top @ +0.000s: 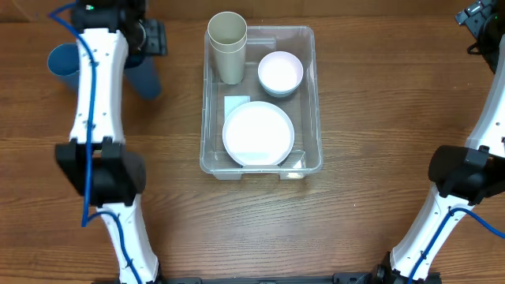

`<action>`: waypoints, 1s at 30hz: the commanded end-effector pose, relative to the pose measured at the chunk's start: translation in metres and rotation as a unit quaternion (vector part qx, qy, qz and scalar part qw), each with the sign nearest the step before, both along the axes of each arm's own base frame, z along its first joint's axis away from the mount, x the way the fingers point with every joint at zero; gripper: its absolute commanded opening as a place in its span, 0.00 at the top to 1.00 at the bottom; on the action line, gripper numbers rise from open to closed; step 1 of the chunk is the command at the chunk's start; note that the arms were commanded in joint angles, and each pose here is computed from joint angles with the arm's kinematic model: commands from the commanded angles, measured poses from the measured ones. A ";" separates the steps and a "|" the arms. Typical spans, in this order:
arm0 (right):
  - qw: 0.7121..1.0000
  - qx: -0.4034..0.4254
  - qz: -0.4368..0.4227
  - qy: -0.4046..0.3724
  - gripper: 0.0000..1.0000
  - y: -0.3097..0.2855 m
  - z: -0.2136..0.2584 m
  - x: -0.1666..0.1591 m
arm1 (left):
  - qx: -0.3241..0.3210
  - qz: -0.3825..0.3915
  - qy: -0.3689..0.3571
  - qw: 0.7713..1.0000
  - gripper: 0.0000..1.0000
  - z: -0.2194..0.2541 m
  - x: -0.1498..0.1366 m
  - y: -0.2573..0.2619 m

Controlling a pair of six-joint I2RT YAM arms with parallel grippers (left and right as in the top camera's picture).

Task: Pack container
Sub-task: 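Move left gripper to the rear blue cup and grip it, then carry the blue cup into the bin beside the cream cups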

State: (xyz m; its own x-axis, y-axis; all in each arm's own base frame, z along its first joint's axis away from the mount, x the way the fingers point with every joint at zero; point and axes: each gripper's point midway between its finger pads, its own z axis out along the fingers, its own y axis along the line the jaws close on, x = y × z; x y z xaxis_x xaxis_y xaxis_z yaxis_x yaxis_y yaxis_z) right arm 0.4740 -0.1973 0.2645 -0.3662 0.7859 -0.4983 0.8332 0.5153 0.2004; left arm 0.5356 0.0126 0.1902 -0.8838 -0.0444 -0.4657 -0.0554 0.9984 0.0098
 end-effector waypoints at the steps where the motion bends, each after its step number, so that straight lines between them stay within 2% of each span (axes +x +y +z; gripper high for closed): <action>1: 1.000 -0.010 -0.004 -0.027 0.00 0.001 0.023 -0.003 | -0.006 -0.022 0.019 1.000 0.25 -0.033 0.012 -0.006; 2: 1.000 -0.010 -0.004 -0.027 0.00 0.001 0.023 -0.003 | -0.006 -0.022 0.028 0.999 0.37 -0.043 0.013 -0.006; 3: 1.000 -0.010 -0.004 -0.027 0.00 0.001 0.023 -0.003 | -0.006 -0.022 0.032 0.999 0.70 -0.047 0.013 -0.006; 4: 1.000 -0.010 -0.004 -0.027 0.00 0.001 0.023 -0.003 | -0.006 -0.021 0.032 0.999 0.95 -0.047 0.013 -0.006; 7: 1.000 -0.010 -0.004 -0.027 0.00 0.001 0.023 -0.003 | -0.021 -0.025 0.026 0.999 0.96 -0.031 0.008 -0.011; 11: 1.000 -0.010 -0.004 -0.027 0.00 0.001 0.023 -0.003 | -0.025 -0.029 -0.018 0.999 0.96 0.044 -0.019 -0.014; 15: 1.000 -0.010 -0.004 -0.027 0.00 0.001 0.023 -0.003 | -0.032 -0.028 -0.106 0.993 0.96 0.149 -0.074 -0.019; 18: 1.000 -0.010 -0.004 -0.027 0.00 0.001 0.023 -0.003 | -0.039 -0.078 -0.134 0.987 0.96 0.197 -0.131 -0.060; 21: 1.000 -0.010 -0.004 -0.027 0.00 0.001 0.023 -0.003 | -0.052 -0.150 -0.126 0.979 0.96 0.194 -0.142 -0.114; 25: 1.000 -0.010 -0.004 -0.027 0.00 0.001 0.023 -0.003 | -0.042 -0.253 -0.069 0.964 0.96 0.150 -0.140 -0.192; 30: 1.000 -0.010 -0.004 -0.027 0.00 0.001 0.023 -0.003 | -0.013 -0.270 0.019 0.962 0.96 0.070 -0.117 -0.225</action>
State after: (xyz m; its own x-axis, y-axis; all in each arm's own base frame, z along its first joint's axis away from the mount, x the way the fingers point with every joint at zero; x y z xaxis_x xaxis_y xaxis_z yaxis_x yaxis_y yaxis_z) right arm 0.4739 -0.1972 0.2644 -0.3668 0.7858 -0.4979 0.8331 0.5157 0.2002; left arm 0.4062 -0.2067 0.2918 -0.7815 0.3790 -0.4957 0.4602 0.8865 -0.0477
